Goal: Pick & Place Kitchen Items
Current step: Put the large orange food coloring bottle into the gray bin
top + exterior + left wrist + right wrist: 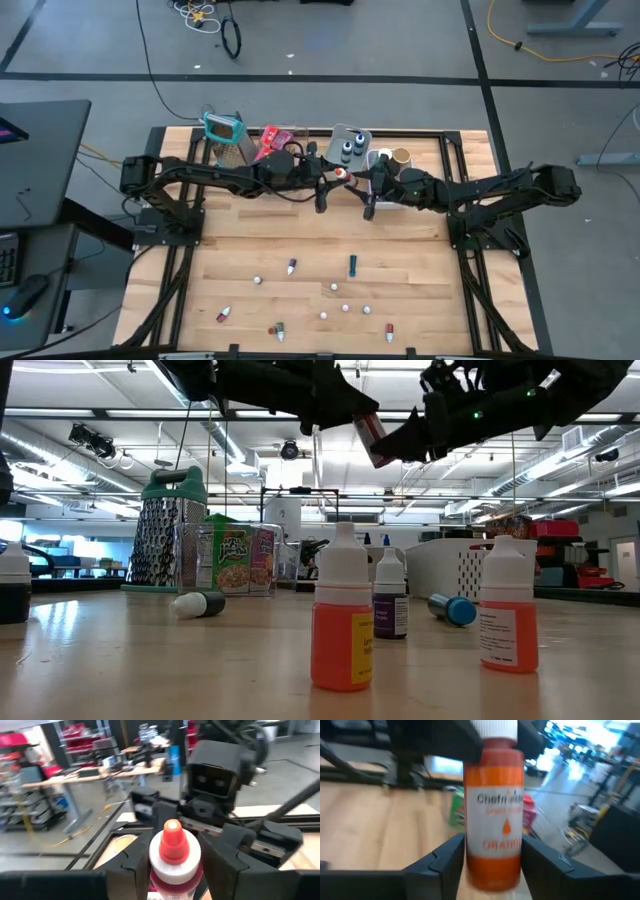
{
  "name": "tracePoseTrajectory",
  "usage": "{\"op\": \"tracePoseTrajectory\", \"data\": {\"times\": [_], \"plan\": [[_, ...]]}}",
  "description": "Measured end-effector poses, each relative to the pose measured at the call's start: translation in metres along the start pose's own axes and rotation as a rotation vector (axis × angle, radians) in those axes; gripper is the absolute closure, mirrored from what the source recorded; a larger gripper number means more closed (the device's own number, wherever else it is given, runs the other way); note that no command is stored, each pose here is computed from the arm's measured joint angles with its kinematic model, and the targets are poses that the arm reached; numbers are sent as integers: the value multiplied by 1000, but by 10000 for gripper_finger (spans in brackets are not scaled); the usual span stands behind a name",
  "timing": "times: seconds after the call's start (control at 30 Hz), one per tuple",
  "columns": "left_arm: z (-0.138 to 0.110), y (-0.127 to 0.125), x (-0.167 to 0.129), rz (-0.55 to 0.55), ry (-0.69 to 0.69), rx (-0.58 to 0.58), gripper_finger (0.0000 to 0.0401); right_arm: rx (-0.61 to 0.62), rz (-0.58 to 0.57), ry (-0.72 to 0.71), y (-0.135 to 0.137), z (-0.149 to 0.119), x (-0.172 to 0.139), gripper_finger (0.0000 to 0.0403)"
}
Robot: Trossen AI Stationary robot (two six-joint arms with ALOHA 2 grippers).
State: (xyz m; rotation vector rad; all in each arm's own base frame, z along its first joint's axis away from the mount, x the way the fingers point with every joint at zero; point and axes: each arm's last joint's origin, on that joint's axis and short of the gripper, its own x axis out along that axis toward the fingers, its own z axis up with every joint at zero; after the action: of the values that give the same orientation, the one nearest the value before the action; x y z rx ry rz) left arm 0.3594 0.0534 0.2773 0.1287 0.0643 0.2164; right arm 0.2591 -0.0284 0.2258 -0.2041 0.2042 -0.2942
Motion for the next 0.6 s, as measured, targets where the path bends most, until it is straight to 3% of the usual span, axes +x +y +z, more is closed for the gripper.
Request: {"op": "tracePoseTrajectory", "data": {"times": [0.1,0.3,0.43,0.6], "plan": [[-1,3,0,92,21,-14,257,-9,-79,52,-2,-4,0,197],[-6,27,-1,359,60,-81,268,-71,-394,203,-11,-13,-5,157],[-25,55,10,392,44,-187,275,-121,-411,192,-13,-9,-7,139],[-67,87,29,397,11,-292,275,-172,-415,188,-15,-5,-11,129]]}}
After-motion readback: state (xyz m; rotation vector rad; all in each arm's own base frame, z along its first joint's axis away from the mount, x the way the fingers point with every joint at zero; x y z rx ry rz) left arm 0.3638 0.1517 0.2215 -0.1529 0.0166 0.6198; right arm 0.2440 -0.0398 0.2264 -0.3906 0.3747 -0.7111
